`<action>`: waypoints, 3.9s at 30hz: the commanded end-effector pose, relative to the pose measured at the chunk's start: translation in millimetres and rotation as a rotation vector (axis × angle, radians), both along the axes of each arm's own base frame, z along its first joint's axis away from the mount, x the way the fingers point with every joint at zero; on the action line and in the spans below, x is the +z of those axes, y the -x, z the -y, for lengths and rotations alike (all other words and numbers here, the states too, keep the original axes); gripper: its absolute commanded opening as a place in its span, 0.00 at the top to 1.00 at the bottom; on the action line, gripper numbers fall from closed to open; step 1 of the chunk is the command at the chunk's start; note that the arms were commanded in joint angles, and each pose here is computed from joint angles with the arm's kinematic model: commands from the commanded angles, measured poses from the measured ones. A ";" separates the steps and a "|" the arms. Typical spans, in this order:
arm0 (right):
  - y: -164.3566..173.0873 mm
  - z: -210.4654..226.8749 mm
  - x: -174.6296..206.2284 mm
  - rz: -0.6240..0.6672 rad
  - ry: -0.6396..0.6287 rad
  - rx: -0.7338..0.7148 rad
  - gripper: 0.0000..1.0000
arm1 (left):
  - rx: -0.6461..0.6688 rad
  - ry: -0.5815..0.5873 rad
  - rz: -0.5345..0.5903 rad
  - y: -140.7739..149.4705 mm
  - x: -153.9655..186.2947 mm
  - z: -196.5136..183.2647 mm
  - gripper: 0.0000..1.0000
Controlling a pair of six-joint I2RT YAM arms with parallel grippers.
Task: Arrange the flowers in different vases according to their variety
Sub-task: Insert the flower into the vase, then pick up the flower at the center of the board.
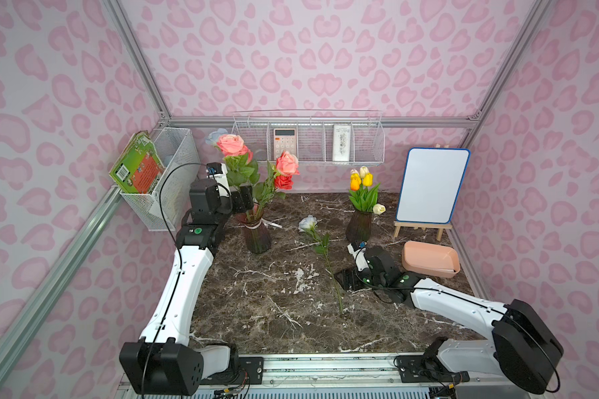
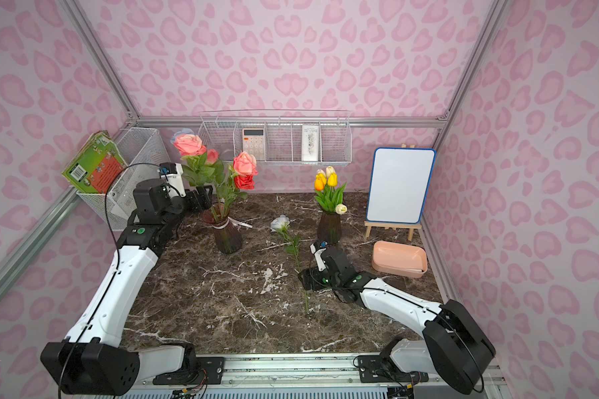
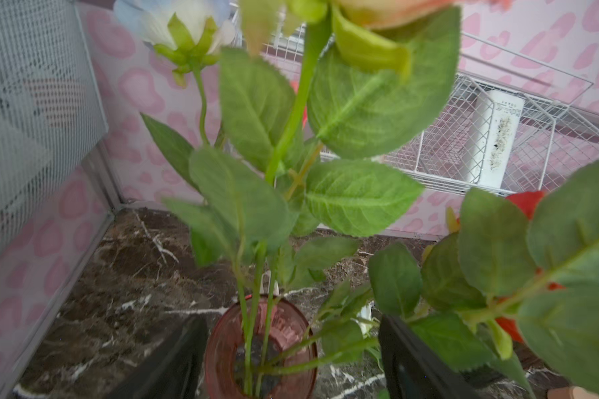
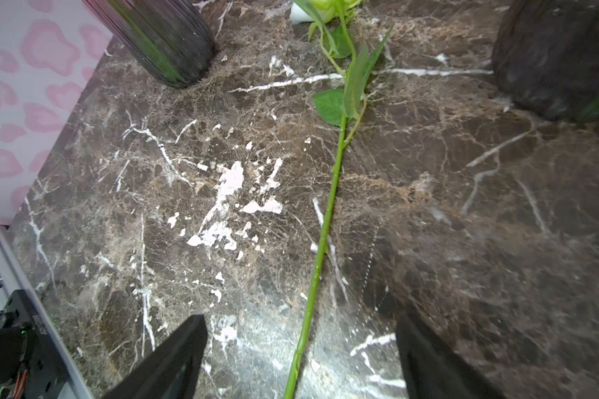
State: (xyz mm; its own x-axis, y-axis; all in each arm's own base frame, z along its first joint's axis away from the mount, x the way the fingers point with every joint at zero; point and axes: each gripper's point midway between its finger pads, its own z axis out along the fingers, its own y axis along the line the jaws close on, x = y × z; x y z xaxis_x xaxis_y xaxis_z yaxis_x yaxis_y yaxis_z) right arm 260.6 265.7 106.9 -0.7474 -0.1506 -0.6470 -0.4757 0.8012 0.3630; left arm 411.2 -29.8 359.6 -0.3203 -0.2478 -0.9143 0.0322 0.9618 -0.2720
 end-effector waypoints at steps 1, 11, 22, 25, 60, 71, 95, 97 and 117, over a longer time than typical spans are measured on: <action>-5.0 -1.1 -15.2 -0.025 0.121 0.006 0.17 | 0.094 0.079 -0.049 19.9 -14.1 -9.7 0.17; -30.4 -27.3 -47.8 -0.087 0.356 0.017 0.37 | 0.065 0.180 -0.099 66.6 -52.3 10.6 0.16; -31.1 -26.6 -80.1 -0.183 0.458 0.003 0.68 | -0.029 0.185 -0.208 83.5 -96.2 41.1 0.16; -23.3 -25.6 -85.3 -0.201 0.475 0.012 0.69 | -0.060 0.181 -0.230 87.5 -101.9 50.8 0.15; -7.8 -62.6 23.6 0.091 -0.066 0.036 1.00 | -0.498 0.450 -0.446 121.8 -160.5 174.8 0.09; 16.8 -73.9 65.9 0.175 -0.288 0.171 1.00 | -0.657 0.548 -0.406 111.2 -151.1 232.2 0.40; 35.9 -62.9 72.1 0.191 -0.342 0.208 1.00 | -0.686 0.522 -0.405 93.3 -139.5 251.8 1.00; 35.3 -58.8 70.6 0.193 -0.338 0.193 0.93 | -0.708 0.502 -0.405 97.3 -134.7 256.3 1.00; 12.4 36.6 71.2 0.294 -0.287 -0.147 0.11 | -0.596 -0.086 -0.024 111.2 15.0 206.2 1.00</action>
